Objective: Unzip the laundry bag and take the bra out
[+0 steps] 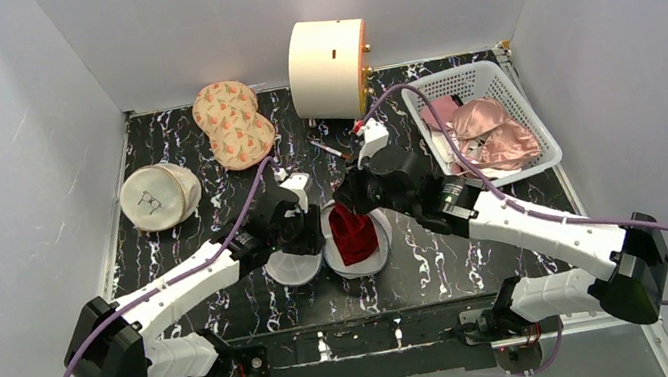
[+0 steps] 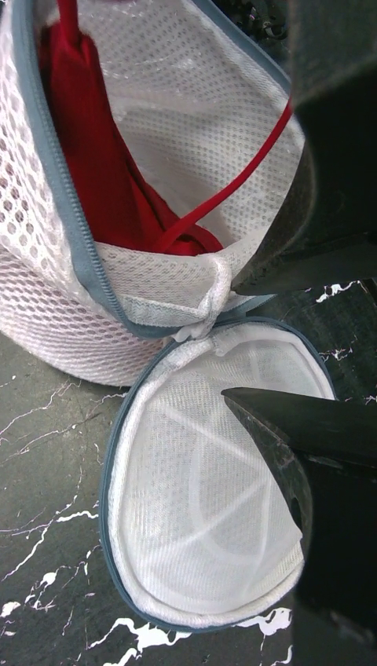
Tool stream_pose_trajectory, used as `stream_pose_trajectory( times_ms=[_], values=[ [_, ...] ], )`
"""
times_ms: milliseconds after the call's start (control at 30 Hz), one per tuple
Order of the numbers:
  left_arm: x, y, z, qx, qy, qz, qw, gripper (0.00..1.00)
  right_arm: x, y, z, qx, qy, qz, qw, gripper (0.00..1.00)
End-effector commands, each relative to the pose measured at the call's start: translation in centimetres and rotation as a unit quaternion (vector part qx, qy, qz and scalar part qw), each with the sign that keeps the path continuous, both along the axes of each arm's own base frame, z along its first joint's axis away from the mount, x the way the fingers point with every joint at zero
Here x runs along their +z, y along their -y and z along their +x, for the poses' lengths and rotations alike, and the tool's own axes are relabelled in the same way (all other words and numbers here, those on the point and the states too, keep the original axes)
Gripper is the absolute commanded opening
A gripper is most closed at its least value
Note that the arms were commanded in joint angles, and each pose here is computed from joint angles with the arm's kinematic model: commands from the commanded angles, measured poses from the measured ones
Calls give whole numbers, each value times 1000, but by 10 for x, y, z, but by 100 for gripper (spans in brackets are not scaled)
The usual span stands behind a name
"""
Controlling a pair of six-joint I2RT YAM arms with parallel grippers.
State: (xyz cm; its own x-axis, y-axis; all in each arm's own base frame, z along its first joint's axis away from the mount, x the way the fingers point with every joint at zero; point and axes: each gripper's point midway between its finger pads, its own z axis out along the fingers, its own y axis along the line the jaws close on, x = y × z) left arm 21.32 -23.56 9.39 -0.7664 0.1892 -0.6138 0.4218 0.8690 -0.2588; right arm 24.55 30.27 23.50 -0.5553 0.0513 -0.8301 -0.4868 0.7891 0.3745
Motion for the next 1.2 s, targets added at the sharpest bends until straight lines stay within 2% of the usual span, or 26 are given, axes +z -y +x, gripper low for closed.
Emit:
stream_pose_trajectory(
  times_ms=[0, 267, 533, 633, 800, 933, 1033, 1167],
  values=[
    [4, -2, -1, 1, 8, -5, 1000, 46, 71, -1, -3, 6, 56, 81, 995, 0],
    [4, 1, -1, -1, 7, -9, 1000, 46, 119, 13, -11, -2, 105, 144, 984, 0],
    [19, -3, 0, 2, 25, -12, 1000, 47, 80, 11, -7, -13, 71, 110, 991, 0],
    [33, -4, 2, 4, 40, -22, 999, 55, 67, 12, -4, -21, 60, 92, 994, 0],
    [60, -4, 13, 32, 65, -52, 996, 84, 55, 10, -5, -16, 49, 81, 995, 0],
    [77, -7, 33, 54, 67, -90, 992, 92, 53, 8, -9, -6, 44, 82, 996, 0],
    [79, -7, 47, 53, 49, -128, 989, 91, 51, 8, -10, -2, 42, 83, 996, 0],
    [76, 9, 51, 7, 29, -171, 985, 78, 55, 6, -11, 4, 45, 87, 995, 0]
  ],
)
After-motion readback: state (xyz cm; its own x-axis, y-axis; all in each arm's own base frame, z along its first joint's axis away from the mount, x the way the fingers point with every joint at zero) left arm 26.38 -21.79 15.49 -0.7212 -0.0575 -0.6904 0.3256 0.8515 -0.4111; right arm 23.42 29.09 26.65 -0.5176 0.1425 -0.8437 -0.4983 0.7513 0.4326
